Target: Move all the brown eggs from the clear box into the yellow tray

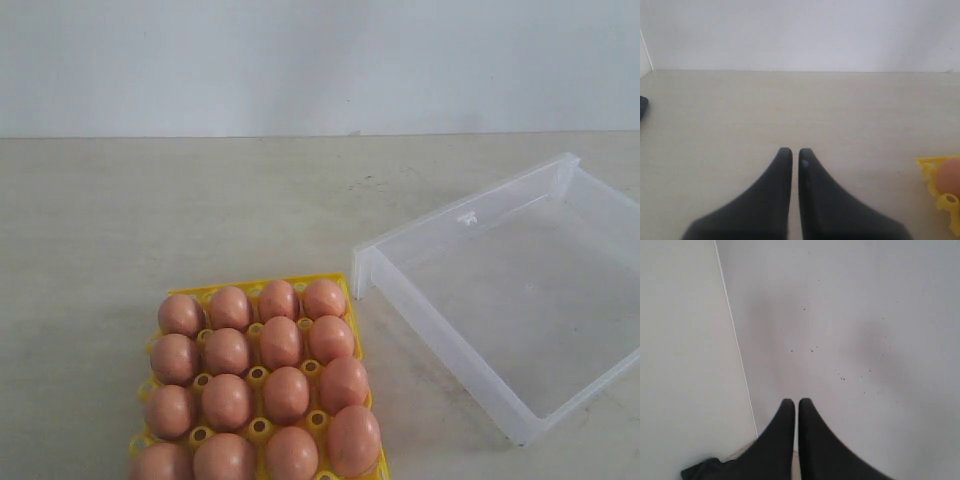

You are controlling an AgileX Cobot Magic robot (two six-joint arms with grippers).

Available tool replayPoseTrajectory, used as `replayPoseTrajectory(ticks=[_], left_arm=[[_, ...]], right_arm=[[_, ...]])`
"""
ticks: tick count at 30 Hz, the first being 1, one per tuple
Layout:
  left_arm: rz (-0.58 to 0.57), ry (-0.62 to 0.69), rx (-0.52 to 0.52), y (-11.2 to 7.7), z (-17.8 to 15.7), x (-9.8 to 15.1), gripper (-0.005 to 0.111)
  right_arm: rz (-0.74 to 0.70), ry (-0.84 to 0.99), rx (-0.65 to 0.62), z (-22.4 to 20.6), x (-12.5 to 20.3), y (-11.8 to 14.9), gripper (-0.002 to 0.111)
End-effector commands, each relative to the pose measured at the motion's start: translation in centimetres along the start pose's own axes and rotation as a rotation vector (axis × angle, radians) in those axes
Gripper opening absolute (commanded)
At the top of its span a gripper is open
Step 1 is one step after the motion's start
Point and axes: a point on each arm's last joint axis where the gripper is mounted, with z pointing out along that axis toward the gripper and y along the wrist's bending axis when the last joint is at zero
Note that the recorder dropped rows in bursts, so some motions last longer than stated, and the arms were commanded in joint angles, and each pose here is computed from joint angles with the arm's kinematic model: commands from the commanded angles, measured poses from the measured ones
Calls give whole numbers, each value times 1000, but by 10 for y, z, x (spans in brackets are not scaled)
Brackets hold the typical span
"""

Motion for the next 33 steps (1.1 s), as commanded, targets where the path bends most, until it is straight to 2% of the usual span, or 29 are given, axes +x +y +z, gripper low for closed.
replayPoseTrajectory(ticks=[1,5,9,13,18,22,26,29,31,33], left_arm=[[2,-8,-2,0,0,-1,4],[2,-8,-2,0,0,-1,4],[2,-8,-2,0,0,-1,4],[2,-8,-2,0,0,-1,4],[2,-8,-2,0,0,-1,4],[2,-8,-2,0,0,-1,4],[2,-8,-2,0,0,-1,4],[2,-8,-2,0,0,-1,4],[2,-8,-2,0,0,-1,4],[2,-8,-2,0,0,-1,4]], right_arm=[[25,-74,-13,-19,-17,0,0],[-61,-152,-29,-42,-30,0,0],[-118,-193,38,-56,-37,-7,0],[-167,-270,189,-56,-44,-19,0],[-92,-469,323,-58,-36,-33,0],[-23,-493,436,-77,-6,-47,0],[-52,-537,531,-104,32,-55,0],[-105,-537,534,-119,68,-56,0],[-165,-478,524,-123,96,-58,0],[-156,-394,536,-126,125,-65,0]])
